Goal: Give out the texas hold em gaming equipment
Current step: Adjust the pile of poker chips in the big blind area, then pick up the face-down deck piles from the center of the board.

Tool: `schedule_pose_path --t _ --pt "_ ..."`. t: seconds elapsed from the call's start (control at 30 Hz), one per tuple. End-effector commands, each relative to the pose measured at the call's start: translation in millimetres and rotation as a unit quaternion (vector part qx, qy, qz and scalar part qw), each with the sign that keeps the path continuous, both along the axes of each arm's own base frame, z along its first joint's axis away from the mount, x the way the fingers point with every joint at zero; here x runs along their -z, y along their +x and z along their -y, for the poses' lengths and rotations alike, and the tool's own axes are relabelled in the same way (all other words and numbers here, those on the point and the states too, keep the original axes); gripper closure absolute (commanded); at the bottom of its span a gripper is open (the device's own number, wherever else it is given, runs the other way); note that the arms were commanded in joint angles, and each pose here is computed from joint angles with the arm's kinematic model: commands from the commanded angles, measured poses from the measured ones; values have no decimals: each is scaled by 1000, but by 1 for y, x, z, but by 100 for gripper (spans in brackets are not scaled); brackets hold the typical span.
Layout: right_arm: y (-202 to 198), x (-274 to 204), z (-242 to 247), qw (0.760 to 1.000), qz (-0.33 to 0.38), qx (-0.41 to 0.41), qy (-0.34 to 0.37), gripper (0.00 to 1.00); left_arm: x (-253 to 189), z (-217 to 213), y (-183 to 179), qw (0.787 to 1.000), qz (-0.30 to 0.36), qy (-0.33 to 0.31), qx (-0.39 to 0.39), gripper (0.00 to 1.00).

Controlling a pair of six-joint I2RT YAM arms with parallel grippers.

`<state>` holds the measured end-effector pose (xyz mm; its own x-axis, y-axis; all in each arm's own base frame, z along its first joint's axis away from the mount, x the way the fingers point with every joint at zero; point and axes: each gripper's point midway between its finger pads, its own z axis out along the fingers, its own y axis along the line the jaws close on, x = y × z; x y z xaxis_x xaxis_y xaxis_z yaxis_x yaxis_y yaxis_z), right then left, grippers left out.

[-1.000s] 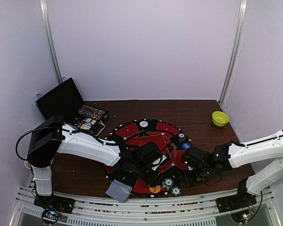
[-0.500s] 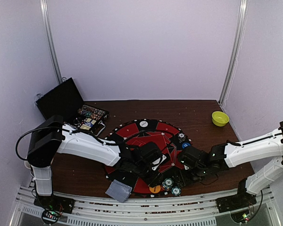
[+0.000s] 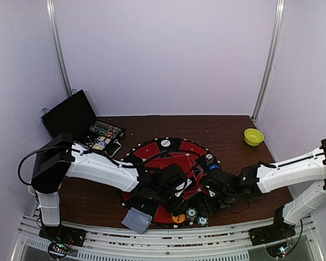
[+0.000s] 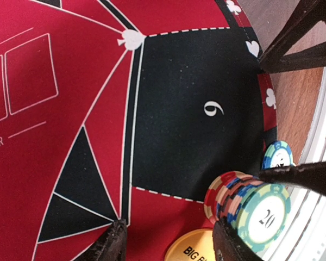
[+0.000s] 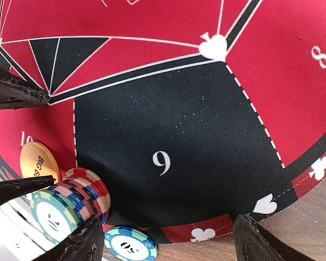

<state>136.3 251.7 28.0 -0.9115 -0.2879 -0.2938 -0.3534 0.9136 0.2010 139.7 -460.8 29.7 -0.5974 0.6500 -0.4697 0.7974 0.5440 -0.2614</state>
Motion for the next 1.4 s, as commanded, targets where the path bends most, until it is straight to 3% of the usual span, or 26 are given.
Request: schedule_pose_path --t 0.0,0.27,0.43,0.7,0.83,0.93,1.03,1.17,1.37 --pt "4 -6 10 1000 9 4 -27 15 -5 3 5 1000 10 -13 -1 44" --pt "22 -29 33 998 42 34 -38 15 -25 -4 19 999 40 -14 -17 44" --pt "48 -59 38 996 78 30 -38 14 -62 -19 50 996 65 -35 -45 43" --pt "89 -112 44 990 134 35 -18 12 -102 -98 95 987 83 -27 -137 42" --pt "90 -130 21 989 143 -12 30 12 -127 -131 93 984 102 -15 -148 39" --pt "90 -135 9 987 148 -39 52 12 -143 -141 75 989 106 -21 -103 33" --pt "88 -135 2 986 145 -57 61 12 -158 -137 40 989 146 -33 9 29" --pt "81 -128 -8 984 135 -79 87 11 -160 -129 -18 940 239 -63 233 19" --pt "73 -117 -21 979 124 -88 139 12 -161 -135 -41 908 247 -62 332 17"
